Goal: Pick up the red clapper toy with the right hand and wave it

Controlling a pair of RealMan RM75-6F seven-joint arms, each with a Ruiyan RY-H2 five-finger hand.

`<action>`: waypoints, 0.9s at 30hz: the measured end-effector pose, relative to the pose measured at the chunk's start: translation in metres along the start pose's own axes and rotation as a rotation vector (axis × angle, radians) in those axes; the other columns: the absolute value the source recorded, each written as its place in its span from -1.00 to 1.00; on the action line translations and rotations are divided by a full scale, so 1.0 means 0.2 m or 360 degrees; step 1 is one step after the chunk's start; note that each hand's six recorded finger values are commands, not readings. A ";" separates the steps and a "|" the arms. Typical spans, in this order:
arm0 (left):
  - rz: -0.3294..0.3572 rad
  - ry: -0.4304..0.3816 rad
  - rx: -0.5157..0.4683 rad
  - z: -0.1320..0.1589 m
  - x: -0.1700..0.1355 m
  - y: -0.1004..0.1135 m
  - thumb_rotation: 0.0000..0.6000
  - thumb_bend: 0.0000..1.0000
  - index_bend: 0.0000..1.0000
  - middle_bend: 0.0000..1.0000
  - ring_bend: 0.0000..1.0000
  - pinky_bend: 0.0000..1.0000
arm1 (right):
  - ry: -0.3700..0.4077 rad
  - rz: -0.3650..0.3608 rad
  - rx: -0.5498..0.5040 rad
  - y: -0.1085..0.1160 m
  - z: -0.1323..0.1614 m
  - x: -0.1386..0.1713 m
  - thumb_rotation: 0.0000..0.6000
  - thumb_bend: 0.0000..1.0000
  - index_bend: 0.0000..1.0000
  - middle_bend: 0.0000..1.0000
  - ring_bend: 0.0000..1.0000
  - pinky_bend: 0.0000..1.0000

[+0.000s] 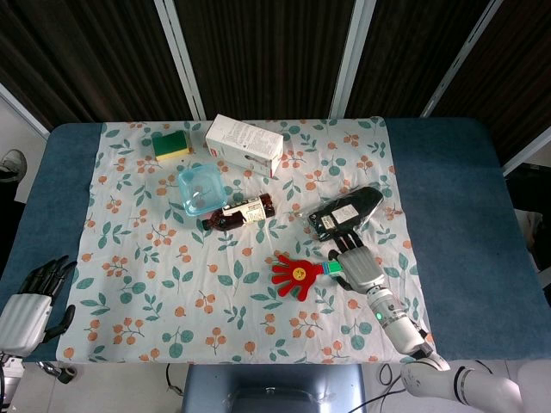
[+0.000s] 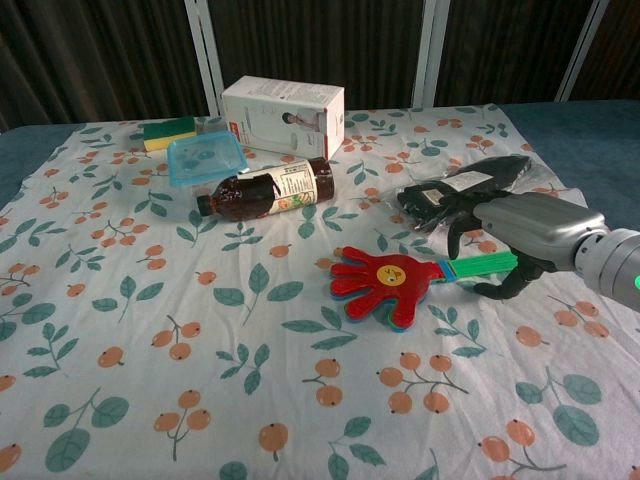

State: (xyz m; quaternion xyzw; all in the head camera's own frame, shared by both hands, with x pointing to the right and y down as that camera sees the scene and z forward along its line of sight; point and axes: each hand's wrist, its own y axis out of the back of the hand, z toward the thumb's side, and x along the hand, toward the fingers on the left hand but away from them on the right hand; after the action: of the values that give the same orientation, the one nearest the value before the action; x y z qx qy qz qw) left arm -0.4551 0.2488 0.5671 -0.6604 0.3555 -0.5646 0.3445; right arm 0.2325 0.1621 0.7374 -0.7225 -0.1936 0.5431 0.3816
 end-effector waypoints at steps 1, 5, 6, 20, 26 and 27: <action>0.0001 0.0000 0.0000 0.00 0.00 0.00 1.00 -0.06 -1.00 -1.00 -1.00 -0.76 | 0.0004 0.0001 -0.0001 0.00 0.01 0.00 1.00 -0.19 0.07 -1.00 -1.00 -1.00; 0.0003 0.0008 -0.0005 -0.01 -0.01 0.00 1.00 -0.06 -1.00 -1.00 -1.00 -0.76 | 0.0010 0.0001 -0.0009 -0.01 0.02 -0.01 1.00 -0.19 0.11 -1.00 -1.00 -1.00; 0.0003 0.0008 -0.0005 -0.01 -0.01 0.00 1.00 -0.06 -1.00 -1.00 -1.00 -0.76 | 0.0010 0.0002 -0.0013 -0.01 0.02 -0.02 1.00 -0.19 0.11 -1.00 -1.00 -1.00; -0.0003 0.0015 -0.0004 -0.01 0.00 0.00 1.00 -0.06 -1.00 -1.00 -1.00 -0.76 | 0.0019 -0.0025 -0.0030 0.01 0.04 -0.02 1.00 -0.19 0.12 -1.00 -1.00 -1.00; -0.0008 0.0010 -0.0003 -0.01 -0.01 0.00 1.00 -0.06 -1.00 -1.00 -1.00 -0.76 | 0.0009 -0.0015 -0.0028 -0.01 0.04 -0.02 1.00 -0.19 0.18 -0.95 -1.00 -1.00; -0.0008 0.0009 -0.0003 -0.01 -0.01 0.00 1.00 -0.06 -1.00 -1.00 -1.00 -0.76 | 0.0006 -0.0013 -0.0028 -0.01 0.04 -0.02 1.00 -0.19 0.19 -0.94 -1.00 -1.00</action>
State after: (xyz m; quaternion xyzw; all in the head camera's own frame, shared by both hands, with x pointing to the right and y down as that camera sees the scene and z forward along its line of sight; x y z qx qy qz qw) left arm -0.4571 0.2504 0.5662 -0.6600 0.3554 -0.5670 0.3414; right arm 0.2234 0.1627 0.7406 -0.7261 -0.2005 0.5383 0.3779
